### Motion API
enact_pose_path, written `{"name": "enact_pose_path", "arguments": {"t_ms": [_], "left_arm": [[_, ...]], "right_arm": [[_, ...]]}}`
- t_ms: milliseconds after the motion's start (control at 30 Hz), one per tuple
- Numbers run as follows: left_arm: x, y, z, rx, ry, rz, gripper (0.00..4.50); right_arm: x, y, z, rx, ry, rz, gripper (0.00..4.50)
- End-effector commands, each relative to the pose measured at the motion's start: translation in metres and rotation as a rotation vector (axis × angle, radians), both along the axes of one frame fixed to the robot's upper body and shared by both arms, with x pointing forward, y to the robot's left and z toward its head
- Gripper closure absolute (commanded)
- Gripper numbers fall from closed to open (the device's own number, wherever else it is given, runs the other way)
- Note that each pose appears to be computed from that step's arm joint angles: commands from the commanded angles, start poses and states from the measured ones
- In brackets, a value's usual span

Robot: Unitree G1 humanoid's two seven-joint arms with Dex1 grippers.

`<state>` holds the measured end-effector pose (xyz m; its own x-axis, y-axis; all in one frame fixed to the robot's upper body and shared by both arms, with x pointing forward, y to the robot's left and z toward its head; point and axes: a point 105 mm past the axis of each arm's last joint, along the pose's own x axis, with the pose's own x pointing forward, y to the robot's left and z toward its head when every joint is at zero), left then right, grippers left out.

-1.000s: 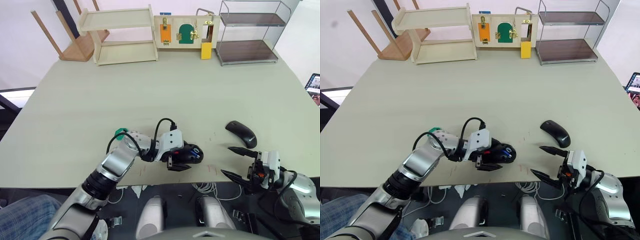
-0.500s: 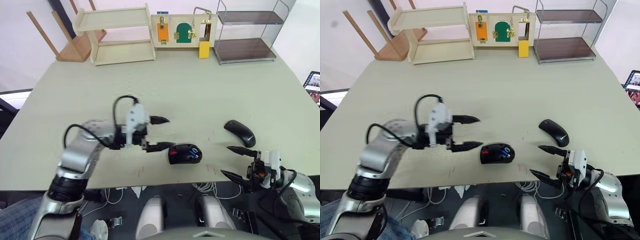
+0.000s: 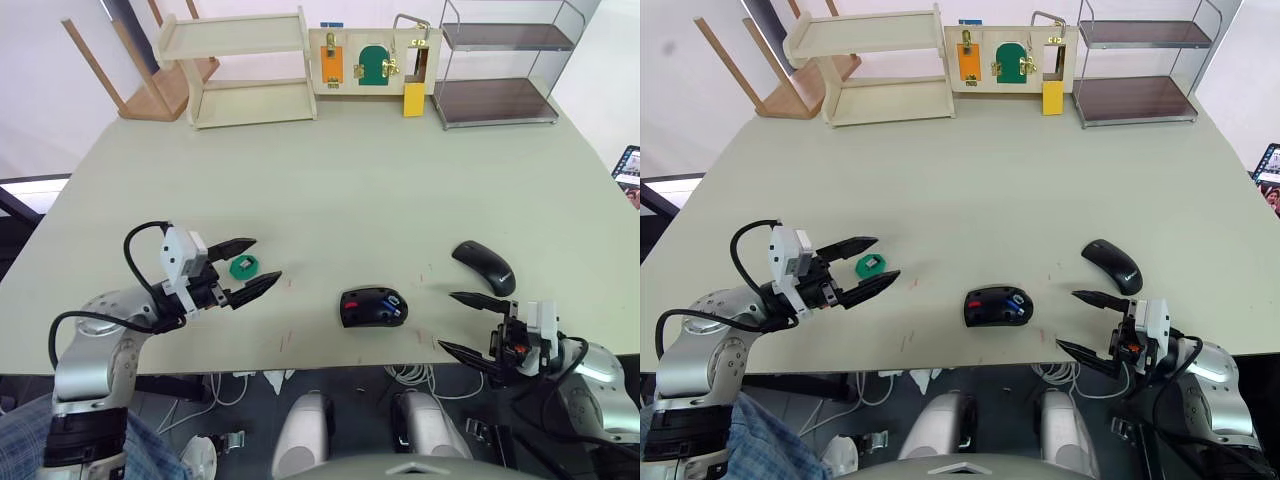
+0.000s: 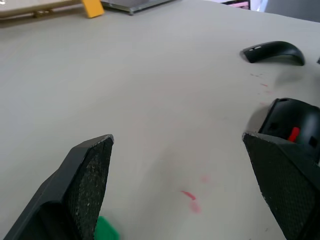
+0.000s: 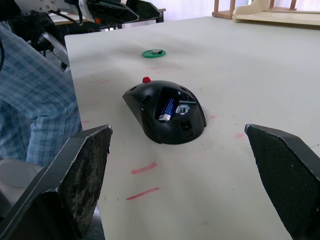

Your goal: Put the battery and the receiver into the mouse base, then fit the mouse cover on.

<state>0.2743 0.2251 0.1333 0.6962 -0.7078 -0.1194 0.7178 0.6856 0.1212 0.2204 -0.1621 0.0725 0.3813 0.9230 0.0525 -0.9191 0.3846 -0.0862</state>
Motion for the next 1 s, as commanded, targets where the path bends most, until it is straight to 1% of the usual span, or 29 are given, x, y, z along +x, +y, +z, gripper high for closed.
{"name": "enact_pose_path", "arguments": {"t_ms": [33, 133, 433, 467, 533, 600, 800, 1000], "left_arm": [[0.003, 0.020, 0.000, -0.002, -0.030, 0.119, 0.10], [0.003, 0.025, -0.010, 0.040, 0.004, 0.143, 0.10], [0.010, 0.031, -0.012, 0.074, 0.035, 0.188, 0.10], [0.011, 0.030, -0.012, 0.075, 0.037, 0.190, 0.63], [0.012, 0.029, -0.013, 0.080, 0.039, 0.192, 1.23], [0.015, 0.030, -0.017, 0.111, 0.061, 0.207, 2.16], [0.024, 0.028, -0.018, 0.170, 0.092, 0.239, 2.16], [0.024, 0.025, -0.017, 0.171, 0.112, 0.250, 2.16]], "right_arm": [[-0.002, -0.002, 0.009, 0.020, -0.042, -0.001, 0.00], [-0.004, -0.002, 0.009, 0.021, -0.038, 0.003, 0.00], [-0.003, -0.004, 0.011, 0.018, -0.038, 0.007, 0.00], [-0.003, -0.004, 0.011, 0.018, -0.039, 0.008, 0.00], [-0.003, -0.004, 0.011, 0.018, -0.039, 0.008, 0.00], [-0.003, -0.005, 0.011, 0.017, -0.040, 0.008, 0.00], [-0.002, -0.005, 0.011, 0.017, -0.042, 0.008, 0.00], [-0.004, -0.006, 0.012, 0.019, -0.041, 0.014, 0.00]]}}
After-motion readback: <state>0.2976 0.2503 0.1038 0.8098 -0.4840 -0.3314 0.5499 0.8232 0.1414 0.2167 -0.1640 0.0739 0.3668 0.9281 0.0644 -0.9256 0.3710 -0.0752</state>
